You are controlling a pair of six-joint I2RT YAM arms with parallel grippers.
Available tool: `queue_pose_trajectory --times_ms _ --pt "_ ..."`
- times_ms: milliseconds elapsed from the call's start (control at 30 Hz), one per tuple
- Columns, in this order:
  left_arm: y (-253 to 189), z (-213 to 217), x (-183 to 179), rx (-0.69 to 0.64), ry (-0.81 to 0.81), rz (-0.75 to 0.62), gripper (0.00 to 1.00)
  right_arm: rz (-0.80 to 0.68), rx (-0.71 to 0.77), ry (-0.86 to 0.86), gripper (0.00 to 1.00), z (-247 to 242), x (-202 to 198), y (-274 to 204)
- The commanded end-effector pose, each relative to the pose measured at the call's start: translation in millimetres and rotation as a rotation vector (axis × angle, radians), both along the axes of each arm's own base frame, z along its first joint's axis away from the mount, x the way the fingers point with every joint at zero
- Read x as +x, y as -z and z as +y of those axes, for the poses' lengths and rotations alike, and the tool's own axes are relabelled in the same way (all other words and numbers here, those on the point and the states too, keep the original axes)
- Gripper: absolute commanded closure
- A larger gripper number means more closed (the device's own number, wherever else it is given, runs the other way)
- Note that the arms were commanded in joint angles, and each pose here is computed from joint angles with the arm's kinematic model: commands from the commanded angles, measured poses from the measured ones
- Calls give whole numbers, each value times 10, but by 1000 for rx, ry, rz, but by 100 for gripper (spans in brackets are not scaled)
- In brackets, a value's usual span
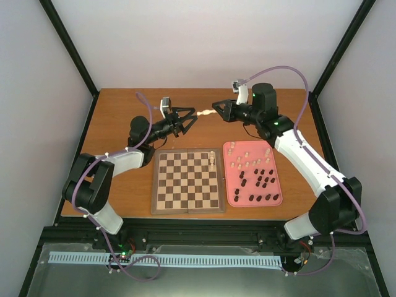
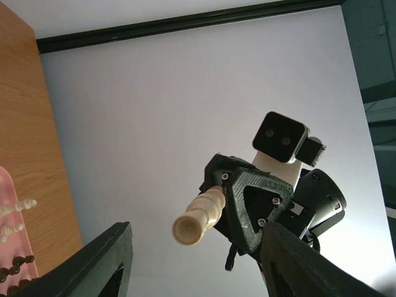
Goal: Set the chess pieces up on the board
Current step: Pick up the chess piece from the storage box.
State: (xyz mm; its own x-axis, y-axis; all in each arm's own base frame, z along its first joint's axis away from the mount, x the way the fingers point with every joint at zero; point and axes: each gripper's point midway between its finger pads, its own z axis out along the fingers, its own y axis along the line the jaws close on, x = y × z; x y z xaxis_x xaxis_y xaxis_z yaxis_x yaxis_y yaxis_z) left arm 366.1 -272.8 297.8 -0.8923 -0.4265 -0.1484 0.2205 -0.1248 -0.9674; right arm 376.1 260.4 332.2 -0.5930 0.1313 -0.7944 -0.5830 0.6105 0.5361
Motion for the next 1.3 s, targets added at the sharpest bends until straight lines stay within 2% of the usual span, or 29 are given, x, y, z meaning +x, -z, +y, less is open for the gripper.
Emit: queue_pose_trajectory --times_ms 0,800,1033,1267 --pt "-184 -35 -16 -9 12 -60 42 -31 16 -24 87 118 31 -107" --pt "-46 -64 66 -12 12 -29 50 -15 -8 -65 87 299 45 -17" --pt "-34 -40 90 -6 -15 -25 67 -18 -18 -58 87 268 18 -25" --pt "-112 -3 71 17 -46 -55 64 -19 -20 -59 87 258 -1 -26"
